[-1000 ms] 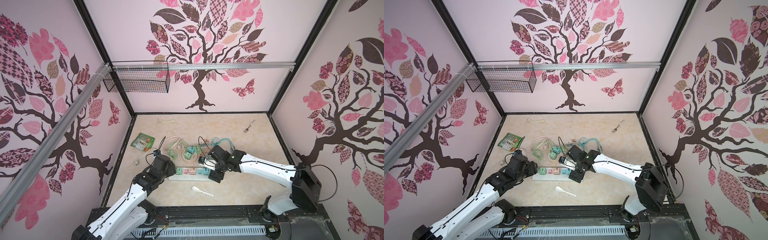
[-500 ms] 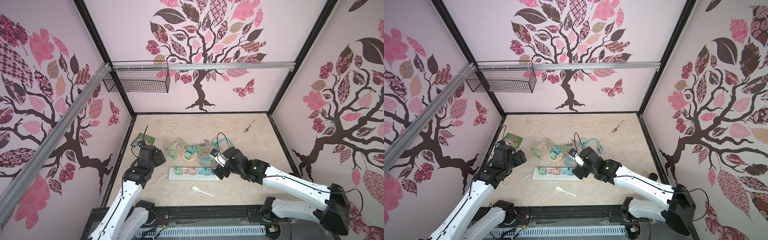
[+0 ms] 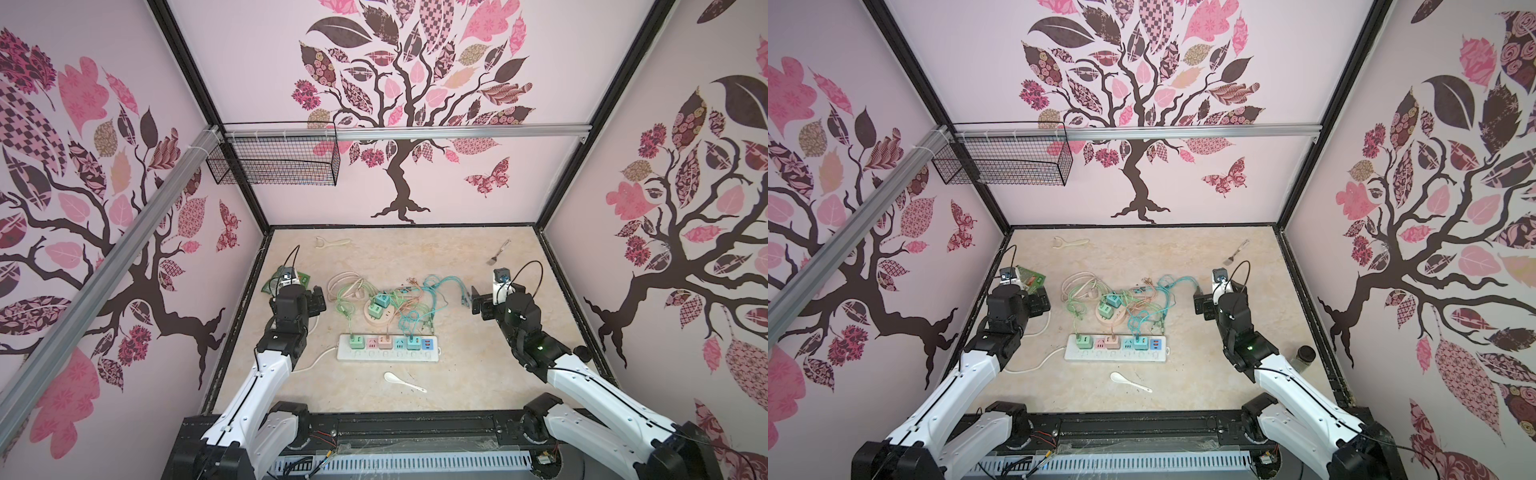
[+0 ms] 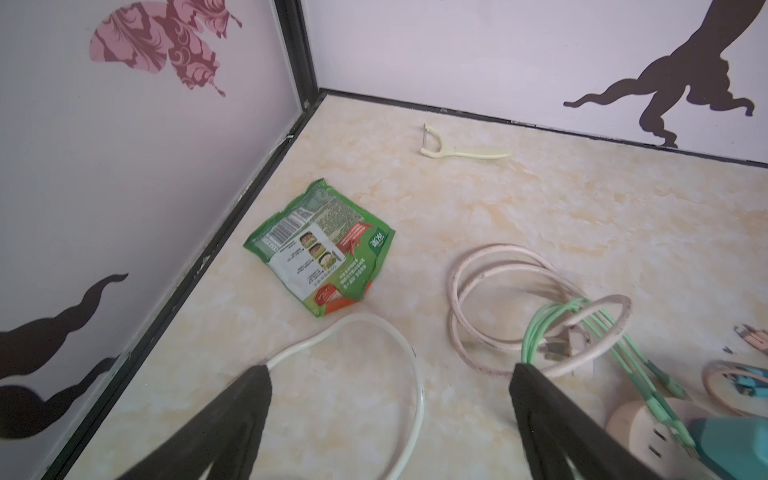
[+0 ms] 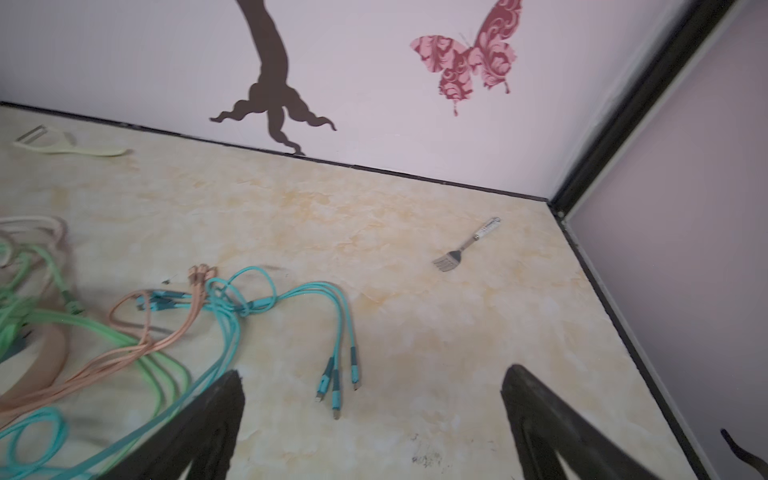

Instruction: Insert the plug

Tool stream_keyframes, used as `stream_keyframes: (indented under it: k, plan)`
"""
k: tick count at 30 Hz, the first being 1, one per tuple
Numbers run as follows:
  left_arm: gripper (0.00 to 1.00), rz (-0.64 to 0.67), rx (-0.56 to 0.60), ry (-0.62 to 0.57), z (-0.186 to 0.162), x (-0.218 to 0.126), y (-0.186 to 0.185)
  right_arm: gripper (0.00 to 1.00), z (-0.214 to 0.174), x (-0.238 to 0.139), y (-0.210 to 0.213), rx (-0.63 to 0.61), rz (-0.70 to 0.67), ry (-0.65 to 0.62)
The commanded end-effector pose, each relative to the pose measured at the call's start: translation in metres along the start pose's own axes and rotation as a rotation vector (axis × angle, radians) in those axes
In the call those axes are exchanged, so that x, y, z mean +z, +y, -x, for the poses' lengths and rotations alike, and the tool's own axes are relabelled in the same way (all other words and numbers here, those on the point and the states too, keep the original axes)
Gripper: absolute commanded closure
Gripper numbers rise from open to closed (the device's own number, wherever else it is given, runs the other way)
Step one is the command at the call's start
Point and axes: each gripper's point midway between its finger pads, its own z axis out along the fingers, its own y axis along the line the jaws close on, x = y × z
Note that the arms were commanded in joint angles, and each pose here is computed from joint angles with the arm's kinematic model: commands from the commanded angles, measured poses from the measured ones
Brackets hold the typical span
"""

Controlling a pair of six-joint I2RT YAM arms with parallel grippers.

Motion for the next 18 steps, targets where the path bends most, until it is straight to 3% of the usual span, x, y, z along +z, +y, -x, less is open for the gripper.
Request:
stream_keyframes:
  k: [1, 11, 14, 18]
  plan:
    - [0.06, -0.052, 0.011, -0.166, 0.035, 0.009, -0.006, 0.0, 0.014, -0.002, -0.026, 0.101, -0.107, -0.131]
    - [0.04, -0.096, -0.055, -0.142, 0.016, 0.047, 0.007, 0.0, -0.044, 0.013, -0.048, 0.141, -0.145, -0.1]
    - [0.05, -0.128, -0.017, -0.124, 0.004, 0.06, 0.0, 0.01, -0.052, 0.018, -0.055, 0.194, -0.137, -0.112]
    - [0.04, -0.214, 0.033, -0.159, 0.001, 0.062, -0.015, 0.0, -0.06, 0.025, -0.057, 0.171, -0.139, -0.111]
